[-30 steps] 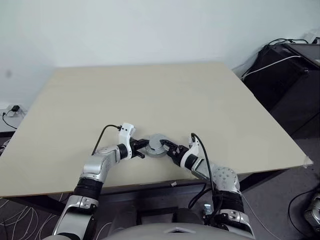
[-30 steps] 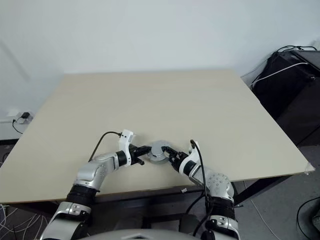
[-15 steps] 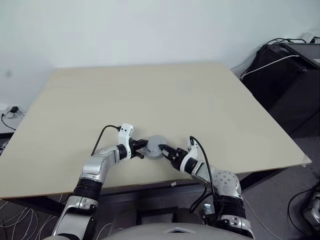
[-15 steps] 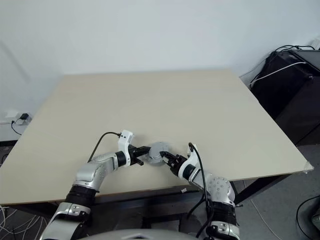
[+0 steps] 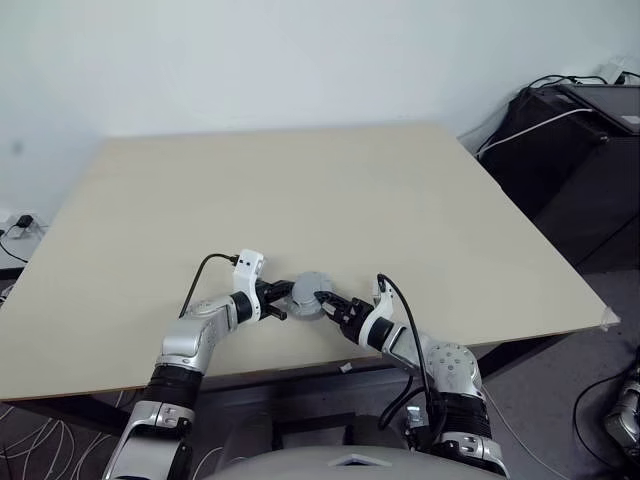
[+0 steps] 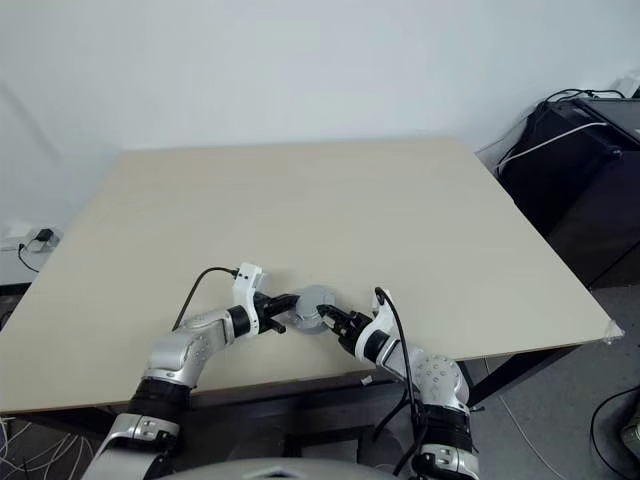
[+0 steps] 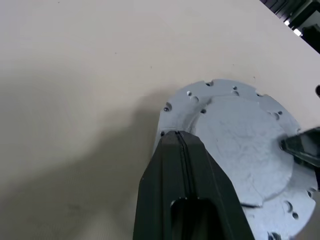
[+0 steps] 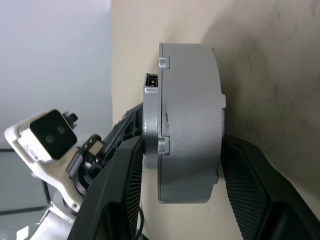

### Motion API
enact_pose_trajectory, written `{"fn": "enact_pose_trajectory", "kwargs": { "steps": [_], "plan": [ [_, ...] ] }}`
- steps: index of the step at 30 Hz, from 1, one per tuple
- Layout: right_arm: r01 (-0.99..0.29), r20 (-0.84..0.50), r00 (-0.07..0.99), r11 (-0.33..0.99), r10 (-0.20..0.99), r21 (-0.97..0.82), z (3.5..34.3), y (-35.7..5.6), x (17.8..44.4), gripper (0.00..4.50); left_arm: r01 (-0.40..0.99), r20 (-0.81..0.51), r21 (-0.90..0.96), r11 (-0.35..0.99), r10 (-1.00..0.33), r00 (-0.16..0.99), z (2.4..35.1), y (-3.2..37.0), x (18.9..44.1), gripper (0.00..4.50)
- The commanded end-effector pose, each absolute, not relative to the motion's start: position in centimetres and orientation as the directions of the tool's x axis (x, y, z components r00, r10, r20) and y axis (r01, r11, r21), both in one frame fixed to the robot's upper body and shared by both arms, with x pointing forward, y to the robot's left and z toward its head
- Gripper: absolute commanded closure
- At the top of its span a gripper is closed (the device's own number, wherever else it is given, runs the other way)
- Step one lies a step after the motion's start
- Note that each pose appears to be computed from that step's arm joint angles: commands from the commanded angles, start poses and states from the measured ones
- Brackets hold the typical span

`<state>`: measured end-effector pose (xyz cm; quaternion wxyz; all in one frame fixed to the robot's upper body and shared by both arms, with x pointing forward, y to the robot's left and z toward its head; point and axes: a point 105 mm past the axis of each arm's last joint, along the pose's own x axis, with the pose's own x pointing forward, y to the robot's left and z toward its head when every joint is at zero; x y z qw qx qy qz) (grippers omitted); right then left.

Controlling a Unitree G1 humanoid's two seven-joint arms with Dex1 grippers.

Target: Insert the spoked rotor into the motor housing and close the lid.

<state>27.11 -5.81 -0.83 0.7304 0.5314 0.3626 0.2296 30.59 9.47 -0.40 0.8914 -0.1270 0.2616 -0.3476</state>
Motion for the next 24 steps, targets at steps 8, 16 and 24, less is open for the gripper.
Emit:
{"fn": "enact_pose_trajectory", "kwargs": {
  "steps": [8,16,24],
  "plan": [
    [0.024,-0.218,0.658,0.269,0.721,0.963,0.6,-4.6,27.2,2.45,0.526,-0.020,-0.411,0.744,-0.585,0.811,7.6,10.8,31.0,4.50],
    [-0.046,-0.106,0.715,0.198,0.692,0.979,3.3,-5.4,28.3,2.45,0.366,-0.044,-0.724,0.585,-0.569,0.821,4.7,11.8,26.2,3.25],
    [-0.097,-0.047,0.714,0.166,0.699,0.981,5.4,-5.4,28.5,2.45,0.192,-0.016,-0.921,0.339,-0.525,0.851,3.2,12.1,22.5,0.59]
  ]
}}
